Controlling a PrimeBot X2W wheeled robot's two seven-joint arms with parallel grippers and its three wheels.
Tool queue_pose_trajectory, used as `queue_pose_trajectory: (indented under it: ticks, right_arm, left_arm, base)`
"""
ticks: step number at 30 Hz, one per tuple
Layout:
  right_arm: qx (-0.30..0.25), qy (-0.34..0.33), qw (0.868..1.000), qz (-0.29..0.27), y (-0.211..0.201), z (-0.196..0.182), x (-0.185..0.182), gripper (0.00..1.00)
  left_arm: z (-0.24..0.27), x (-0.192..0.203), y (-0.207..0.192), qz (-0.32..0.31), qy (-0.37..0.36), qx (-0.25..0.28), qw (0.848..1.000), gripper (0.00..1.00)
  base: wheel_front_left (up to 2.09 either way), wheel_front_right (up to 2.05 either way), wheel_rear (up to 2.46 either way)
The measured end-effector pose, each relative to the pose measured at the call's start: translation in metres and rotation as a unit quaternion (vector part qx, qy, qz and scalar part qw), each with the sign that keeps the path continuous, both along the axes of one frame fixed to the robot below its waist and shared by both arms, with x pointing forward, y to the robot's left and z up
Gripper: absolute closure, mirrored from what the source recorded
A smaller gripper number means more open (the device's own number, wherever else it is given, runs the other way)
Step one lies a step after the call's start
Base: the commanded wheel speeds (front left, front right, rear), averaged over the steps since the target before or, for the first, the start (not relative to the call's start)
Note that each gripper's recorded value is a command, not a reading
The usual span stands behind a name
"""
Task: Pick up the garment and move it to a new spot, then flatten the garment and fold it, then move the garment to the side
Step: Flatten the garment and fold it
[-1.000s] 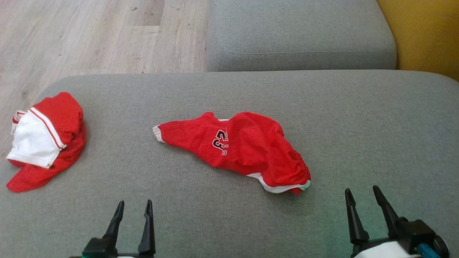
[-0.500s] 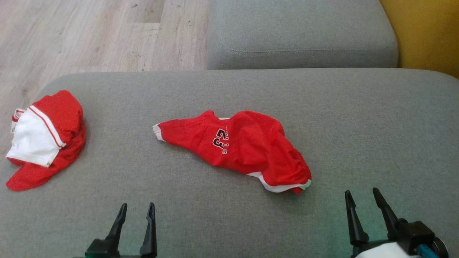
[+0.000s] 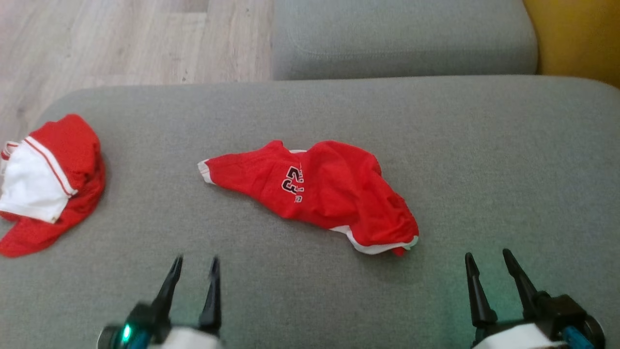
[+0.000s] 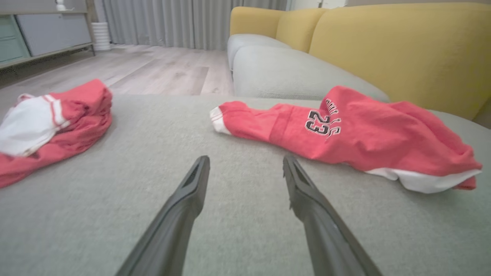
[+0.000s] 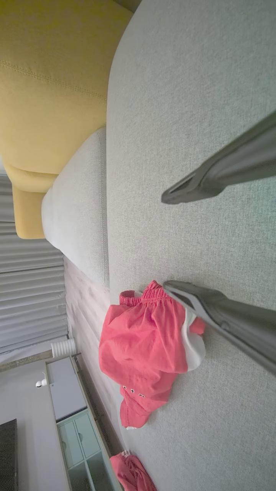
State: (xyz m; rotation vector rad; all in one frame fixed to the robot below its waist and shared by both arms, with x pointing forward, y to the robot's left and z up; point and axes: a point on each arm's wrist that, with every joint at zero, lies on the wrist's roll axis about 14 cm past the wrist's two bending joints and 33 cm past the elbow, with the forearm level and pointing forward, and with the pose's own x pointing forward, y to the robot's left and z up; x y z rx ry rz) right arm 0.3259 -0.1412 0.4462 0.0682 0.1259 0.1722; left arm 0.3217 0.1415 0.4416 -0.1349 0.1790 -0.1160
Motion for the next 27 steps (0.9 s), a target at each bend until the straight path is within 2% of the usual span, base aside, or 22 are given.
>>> queue_pose_trajectory:
  ticks: [7,11,17,26,27]
  right_arm:
    - [-0.004,-0.015,1.000,0.008,0.006,0.008,0.024,0.00]
    - [-0.004,-0.012,1.000,0.001,0.002,0.006,0.037,0.00]
    - [-0.009,0.014,1.000,-0.025,-0.015,-0.010,0.034,0.00]
    - [-0.014,0.023,0.999,-0.043,-0.027,-0.017,0.039,0.00]
    - [-0.014,0.023,0.999,-0.043,-0.027,-0.016,0.039,0.00]
  left_arm:
    - [0.017,0.061,-0.041,-0.078,-0.011,0.007,0.997,0.00]
    - [0.003,0.096,-0.065,-0.119,0.022,0.015,0.993,0.00]
    - [-0.034,0.119,-0.067,-0.126,0.082,0.023,0.988,0.00]
    - [-0.057,0.137,-0.072,-0.141,0.112,0.027,0.983,0.00]
    - [-0.059,0.137,-0.072,-0.141,0.115,0.028,0.983,0.15]
  base:
    - [0.00,0.00,0.00]
    - [0.00,0.00,0.00]
    - [0.00,0.00,0.00]
    - [0.00,0.00,0.00]
    - [0.00,0.00,0.00]
